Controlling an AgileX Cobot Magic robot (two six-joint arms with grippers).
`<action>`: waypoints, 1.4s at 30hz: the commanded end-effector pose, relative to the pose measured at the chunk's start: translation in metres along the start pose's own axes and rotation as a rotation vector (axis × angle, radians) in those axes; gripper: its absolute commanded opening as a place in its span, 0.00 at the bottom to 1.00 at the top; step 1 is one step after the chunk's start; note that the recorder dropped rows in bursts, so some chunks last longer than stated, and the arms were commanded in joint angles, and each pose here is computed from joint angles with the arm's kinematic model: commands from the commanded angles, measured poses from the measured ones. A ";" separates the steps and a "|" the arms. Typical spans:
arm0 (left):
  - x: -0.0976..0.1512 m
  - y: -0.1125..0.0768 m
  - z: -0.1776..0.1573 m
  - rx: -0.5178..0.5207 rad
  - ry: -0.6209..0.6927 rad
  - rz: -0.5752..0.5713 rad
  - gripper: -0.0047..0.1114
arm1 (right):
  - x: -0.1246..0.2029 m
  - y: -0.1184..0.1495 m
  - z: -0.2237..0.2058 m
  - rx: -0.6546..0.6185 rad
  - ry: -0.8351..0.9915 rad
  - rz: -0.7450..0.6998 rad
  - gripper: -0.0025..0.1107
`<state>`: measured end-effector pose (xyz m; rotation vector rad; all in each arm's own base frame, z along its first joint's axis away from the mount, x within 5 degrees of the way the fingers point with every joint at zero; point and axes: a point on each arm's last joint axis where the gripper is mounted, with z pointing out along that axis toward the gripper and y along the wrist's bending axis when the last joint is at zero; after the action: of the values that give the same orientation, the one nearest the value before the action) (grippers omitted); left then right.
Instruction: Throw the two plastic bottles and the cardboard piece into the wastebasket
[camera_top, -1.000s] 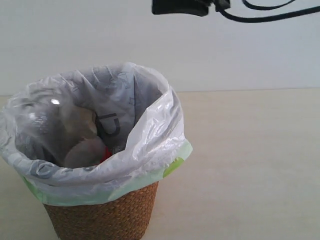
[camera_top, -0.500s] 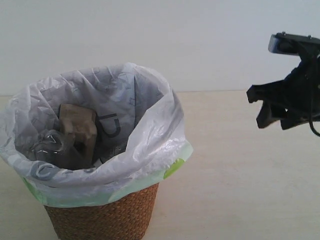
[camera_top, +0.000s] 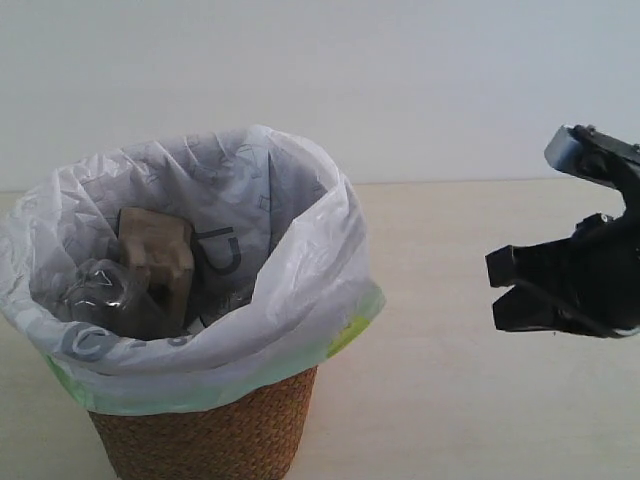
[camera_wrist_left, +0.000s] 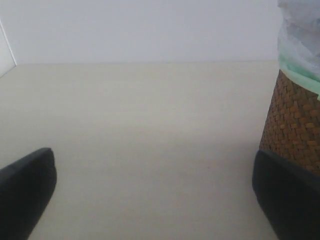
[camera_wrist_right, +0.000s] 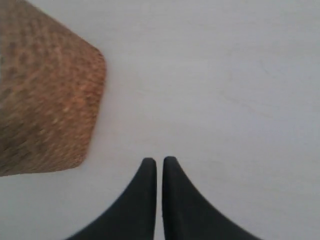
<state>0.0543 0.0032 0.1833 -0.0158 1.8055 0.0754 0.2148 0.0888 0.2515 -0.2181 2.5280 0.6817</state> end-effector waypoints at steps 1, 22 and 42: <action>-0.002 0.000 -0.001 0.007 -0.015 -0.009 0.97 | 0.033 0.028 -0.027 -0.089 -0.143 -0.105 0.02; -0.002 0.000 -0.001 0.007 -0.015 -0.009 0.97 | 0.139 0.036 -0.088 -0.334 -0.280 -0.288 0.02; -0.002 0.000 -0.001 0.007 -0.015 -0.009 0.97 | 0.143 -0.014 -0.081 -0.089 -0.930 -0.258 0.02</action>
<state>0.0543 0.0032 0.1833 -0.0158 1.8055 0.0754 0.0645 0.0445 0.2394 -0.2723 1.6834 0.6517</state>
